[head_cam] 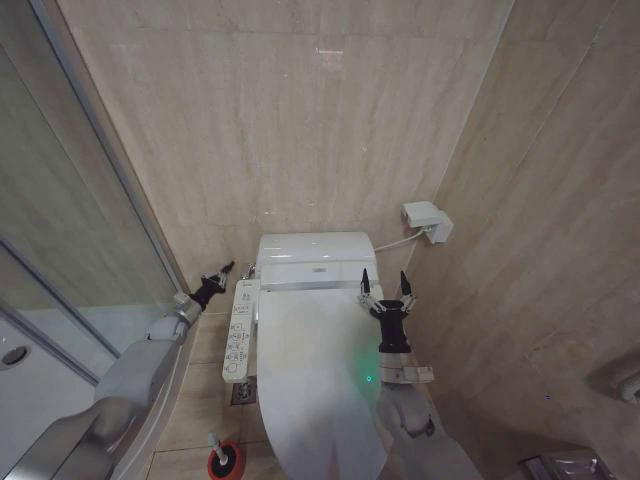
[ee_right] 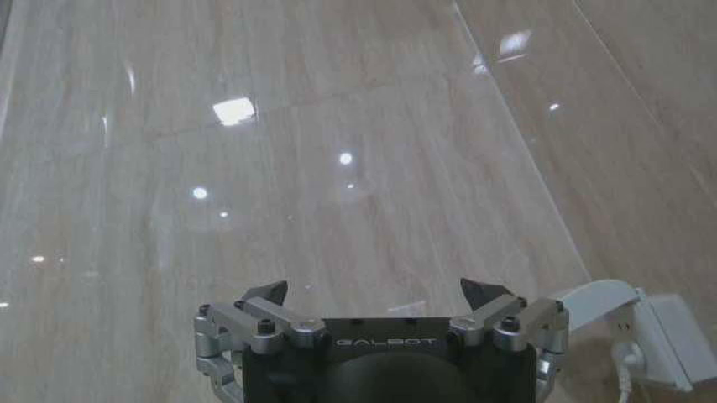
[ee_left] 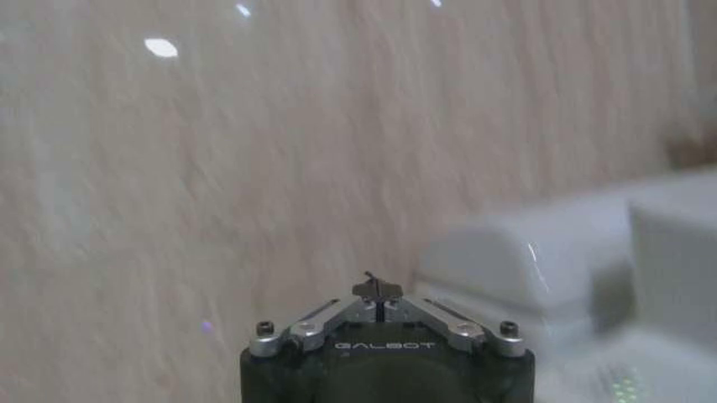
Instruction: Open the toilet lid, clean the toilet bowl with a toilet brush, close the toilet lid, and flush.
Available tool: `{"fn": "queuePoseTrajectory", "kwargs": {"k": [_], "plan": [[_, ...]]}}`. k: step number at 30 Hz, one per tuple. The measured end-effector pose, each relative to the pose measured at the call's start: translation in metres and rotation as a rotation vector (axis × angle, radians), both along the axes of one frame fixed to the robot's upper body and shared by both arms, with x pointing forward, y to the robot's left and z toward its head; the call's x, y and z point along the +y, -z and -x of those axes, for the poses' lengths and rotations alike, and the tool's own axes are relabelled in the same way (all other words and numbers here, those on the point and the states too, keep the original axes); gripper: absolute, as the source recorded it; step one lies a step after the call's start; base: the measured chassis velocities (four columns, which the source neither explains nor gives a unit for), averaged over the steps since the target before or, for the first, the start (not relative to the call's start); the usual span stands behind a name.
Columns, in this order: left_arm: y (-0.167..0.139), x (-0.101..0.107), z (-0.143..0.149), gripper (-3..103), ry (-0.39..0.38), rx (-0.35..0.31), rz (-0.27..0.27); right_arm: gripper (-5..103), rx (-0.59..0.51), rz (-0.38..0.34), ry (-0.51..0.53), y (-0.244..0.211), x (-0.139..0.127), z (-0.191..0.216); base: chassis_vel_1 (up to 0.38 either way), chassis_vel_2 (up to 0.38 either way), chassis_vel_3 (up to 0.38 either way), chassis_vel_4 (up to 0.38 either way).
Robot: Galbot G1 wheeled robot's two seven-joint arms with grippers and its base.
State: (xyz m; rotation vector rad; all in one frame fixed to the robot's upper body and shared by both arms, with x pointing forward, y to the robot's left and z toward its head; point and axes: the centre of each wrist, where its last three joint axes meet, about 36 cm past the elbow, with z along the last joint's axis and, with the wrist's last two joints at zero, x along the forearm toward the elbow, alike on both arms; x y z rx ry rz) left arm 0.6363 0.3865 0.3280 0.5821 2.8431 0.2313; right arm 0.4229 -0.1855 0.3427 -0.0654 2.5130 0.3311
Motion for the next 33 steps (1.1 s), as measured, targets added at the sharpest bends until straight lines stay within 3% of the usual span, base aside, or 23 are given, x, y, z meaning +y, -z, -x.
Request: {"fn": "queuePoseTrajectory", "kwargs": {"k": [3, 5, 6, 9, 10, 11, 12, 13, 14, 17, 18, 20, 23, 25, 26, 33], "plan": [[-0.007, -0.006, 0.009, 0, -0.051, -0.046, 0.031, 100, -0.001, 0.001, 0.005, -0.001, -0.002, -0.001, 0.000, 0.000, 0.000, 0.000], [-0.020, -0.008, 0.035, 0, -0.200, -0.065, 0.079, 100, 0.000, 0.000, 0.009, 0.000, -0.004, -0.002, 0.000, 0.000, 0.000, 0.000], [-0.020, -0.008, 0.035, 0, -0.200, -0.065, 0.079, 100, 0.000, 0.000, 0.009, 0.000, -0.004, -0.002, 0.000, 0.000, 0.000, 0.000], [-0.046, -0.029, 0.075, 0, -0.348, -0.037, 0.170, 100, 0.002, 0.000, 0.011, 0.000, -0.005, -0.003, 0.000, 0.000, 0.000, 0.000], [-0.046, -0.029, 0.075, 0, -0.348, -0.037, 0.170, 100, 0.002, 0.000, 0.011, 0.000, -0.005, -0.003, 0.000, 0.000, 0.000, 0.000], [-0.057, -0.039, 0.093, 0, -0.398, -0.015, 0.202, 100, 0.002, 0.000, 0.012, 0.000, -0.005, -0.003, 0.000, 0.000, 0.000, 0.000], [-0.066, -0.045, 0.105, 16, -0.424, -0.002, 0.221, 100, 0.001, 0.000, 0.013, 0.000, -0.005, -0.004, 0.000, 0.000, 0.000, 0.000], [-0.081, -0.053, 0.126, 16, -0.449, 0.017, 0.248, 100, 0.000, 0.000, 0.015, -0.001, -0.006, -0.004, 0.000, 0.000, 0.000, 0.000], [-0.081, -0.053, 0.126, 16, -0.449, 0.017, 0.248, 100, 0.000, 0.000, 0.015, -0.001, -0.006, -0.004, 0.000, 0.000, 0.000, 0.000], [-0.111, -0.055, 0.178, 16, -0.442, 0.029, 0.240, 100, 0.000, 0.003, 0.020, -0.001, -0.007, -0.005, 0.000, 0.000, 0.000, 0.000], [-0.116, -0.053, 0.202, 43, -0.432, 0.027, 0.226, 100, 0.001, 0.003, 0.021, -0.001, -0.007, -0.005, 0.000, 0.000, 0.000, 0.000], [-0.118, -0.052, 0.215, 43, -0.429, 0.027, 0.218, 100, 0.001, 0.003, 0.023, -0.001, -0.007, -0.005, 0.000, 0.000, 0.000, 0.000], [-0.132, -0.046, 0.269, 43, -0.435, 0.012, 0.205, 100, -0.001, 0.002, 0.031, -0.001, -0.009, -0.005, 0.000, 0.000, 0.000, 0.000], [-0.136, -0.046, 0.278, 43, -0.443, 0.005, 0.210, 100, -0.002, 0.001, 0.032, -0.002, -0.010, -0.005, 0.000, 0.000, 0.000, 0.000], [-0.139, -0.048, 0.292, 70, -0.453, -0.001, 0.219, 100, -0.007, 0.000, 0.034, -0.003, -0.011, -0.005, 0.000, 0.000, 0.000, 0.000], [-0.141, -0.069, 0.342, 70, -0.455, -0.012, 0.238, 100, -0.019, 0.003, 0.034, -0.007, -0.014, 0.001, 0.000, 0.000, 0.000, 0.000]]}}
